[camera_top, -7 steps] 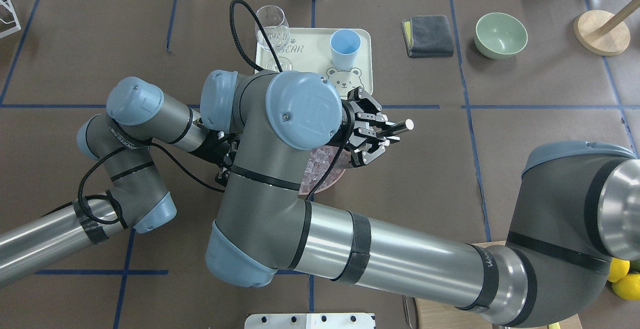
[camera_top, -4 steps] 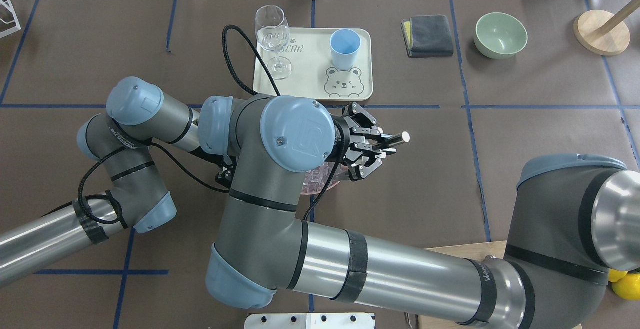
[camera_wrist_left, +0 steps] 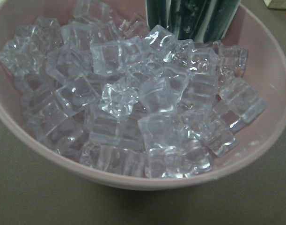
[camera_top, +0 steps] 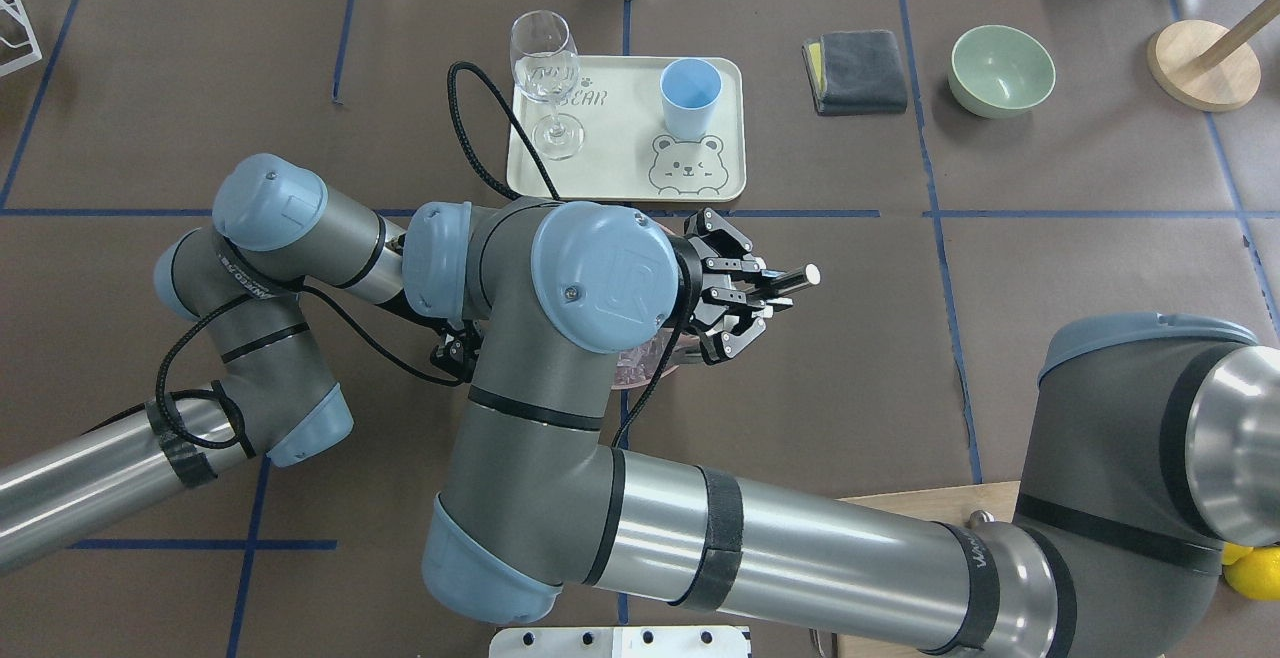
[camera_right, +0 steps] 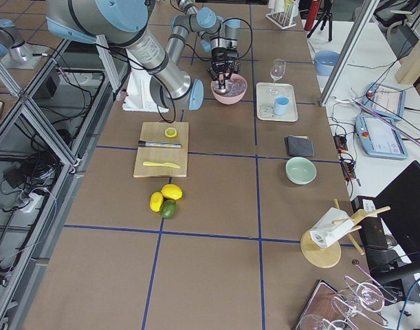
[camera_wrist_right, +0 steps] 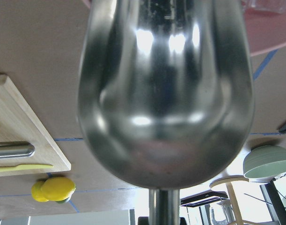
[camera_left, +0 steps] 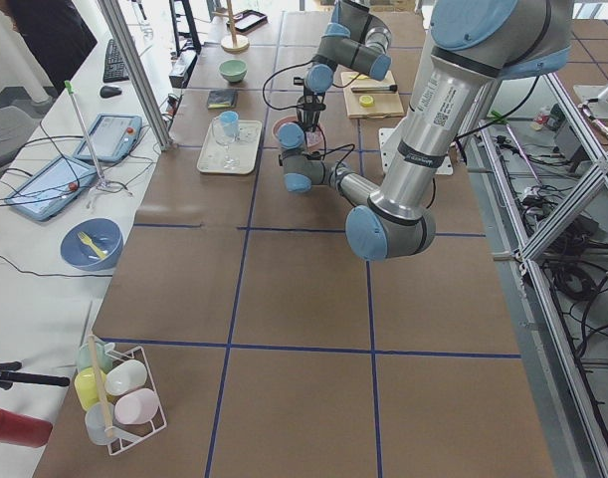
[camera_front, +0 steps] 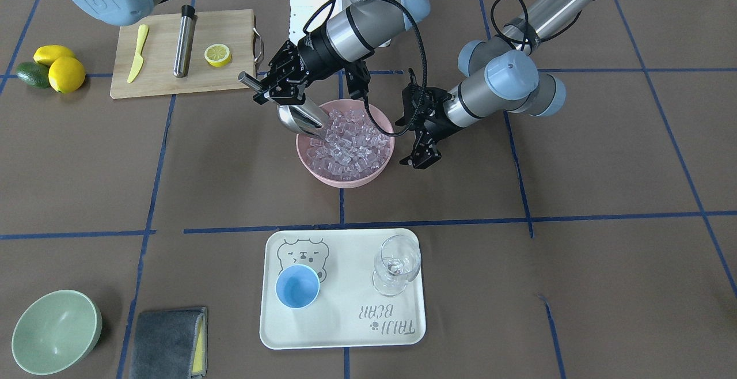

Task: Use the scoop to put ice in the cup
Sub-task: 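Tilt the scoop down into the ice with the right gripper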

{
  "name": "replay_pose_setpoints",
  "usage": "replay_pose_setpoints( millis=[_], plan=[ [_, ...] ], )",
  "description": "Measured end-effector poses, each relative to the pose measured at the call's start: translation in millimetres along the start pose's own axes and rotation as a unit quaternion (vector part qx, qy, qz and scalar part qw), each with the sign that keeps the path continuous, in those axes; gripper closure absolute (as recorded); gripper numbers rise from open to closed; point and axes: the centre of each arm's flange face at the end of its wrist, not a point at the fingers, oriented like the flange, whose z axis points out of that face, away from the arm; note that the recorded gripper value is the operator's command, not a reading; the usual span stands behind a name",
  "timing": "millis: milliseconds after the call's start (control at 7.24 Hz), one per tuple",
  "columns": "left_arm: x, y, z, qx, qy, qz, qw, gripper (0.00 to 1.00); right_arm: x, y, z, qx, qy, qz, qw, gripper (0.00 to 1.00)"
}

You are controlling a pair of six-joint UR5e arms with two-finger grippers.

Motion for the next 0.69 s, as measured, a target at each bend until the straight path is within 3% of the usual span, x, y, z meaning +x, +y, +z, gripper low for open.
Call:
replay_pose_setpoints(
  millis=[690],
  plan=[
    [-0.6, 0.9, -0.5, 0.000, -0.001, 0.000, 1.0000, 0.00, 2.8, -4.0, -3.4, 0.017, 0.009, 0.003, 0.9998, 1.00]
  ],
)
